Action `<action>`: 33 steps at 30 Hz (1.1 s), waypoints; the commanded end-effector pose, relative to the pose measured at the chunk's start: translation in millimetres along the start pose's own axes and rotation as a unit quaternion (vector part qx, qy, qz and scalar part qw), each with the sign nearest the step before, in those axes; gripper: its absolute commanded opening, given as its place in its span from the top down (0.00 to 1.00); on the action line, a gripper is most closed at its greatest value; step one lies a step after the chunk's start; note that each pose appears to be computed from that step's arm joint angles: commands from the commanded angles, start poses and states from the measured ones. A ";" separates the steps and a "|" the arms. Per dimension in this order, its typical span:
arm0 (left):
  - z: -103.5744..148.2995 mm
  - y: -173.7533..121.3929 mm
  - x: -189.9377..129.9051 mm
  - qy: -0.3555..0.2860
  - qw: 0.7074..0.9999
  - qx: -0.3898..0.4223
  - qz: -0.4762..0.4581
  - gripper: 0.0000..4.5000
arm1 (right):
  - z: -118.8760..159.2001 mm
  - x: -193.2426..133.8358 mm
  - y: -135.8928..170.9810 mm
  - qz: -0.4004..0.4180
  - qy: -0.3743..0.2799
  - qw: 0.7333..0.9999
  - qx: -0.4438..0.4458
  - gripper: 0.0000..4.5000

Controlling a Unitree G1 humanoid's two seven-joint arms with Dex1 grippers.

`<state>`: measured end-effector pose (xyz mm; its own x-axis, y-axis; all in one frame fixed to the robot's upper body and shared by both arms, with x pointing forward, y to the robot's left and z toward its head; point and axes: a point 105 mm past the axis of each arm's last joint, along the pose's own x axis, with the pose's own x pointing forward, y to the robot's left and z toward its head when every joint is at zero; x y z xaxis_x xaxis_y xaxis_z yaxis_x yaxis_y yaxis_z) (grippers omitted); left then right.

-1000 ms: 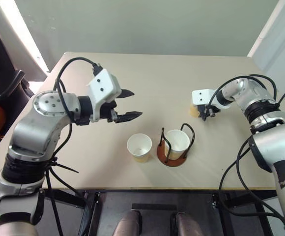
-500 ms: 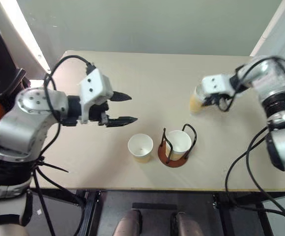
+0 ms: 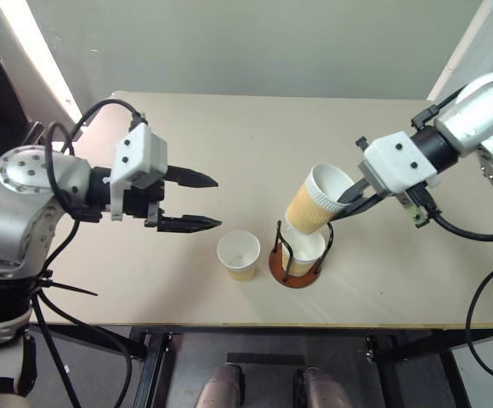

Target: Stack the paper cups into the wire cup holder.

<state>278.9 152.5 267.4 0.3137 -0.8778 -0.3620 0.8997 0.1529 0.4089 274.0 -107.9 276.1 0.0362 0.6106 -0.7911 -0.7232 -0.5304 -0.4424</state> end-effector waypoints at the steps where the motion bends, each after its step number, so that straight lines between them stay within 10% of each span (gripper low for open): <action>1: 6.9 1.8 -2.8 -0.001 1.000 0.021 0.003 0.21 | 3.6 -2.9 2.5 0.007 0.029 0.999 -0.034 0.99; 23: 9.3 -7.6 -3.8 -0.009 1.000 0.022 -0.014 0.21 | 6.5 22.9 -2.2 0.053 0.046 0.991 -0.112 0.99; 33: 8.0 -7.9 -1.9 -0.006 0.999 0.027 -0.022 0.21 | 8.8 20.2 -8.6 0.043 0.043 0.993 -0.101 0.28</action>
<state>272.1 149.4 263.0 0.2647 -0.8907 -0.3696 0.9142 0.1098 0.3901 275.1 -88.2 250.8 0.0071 0.4836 -0.8752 -0.5894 -0.7050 -0.3943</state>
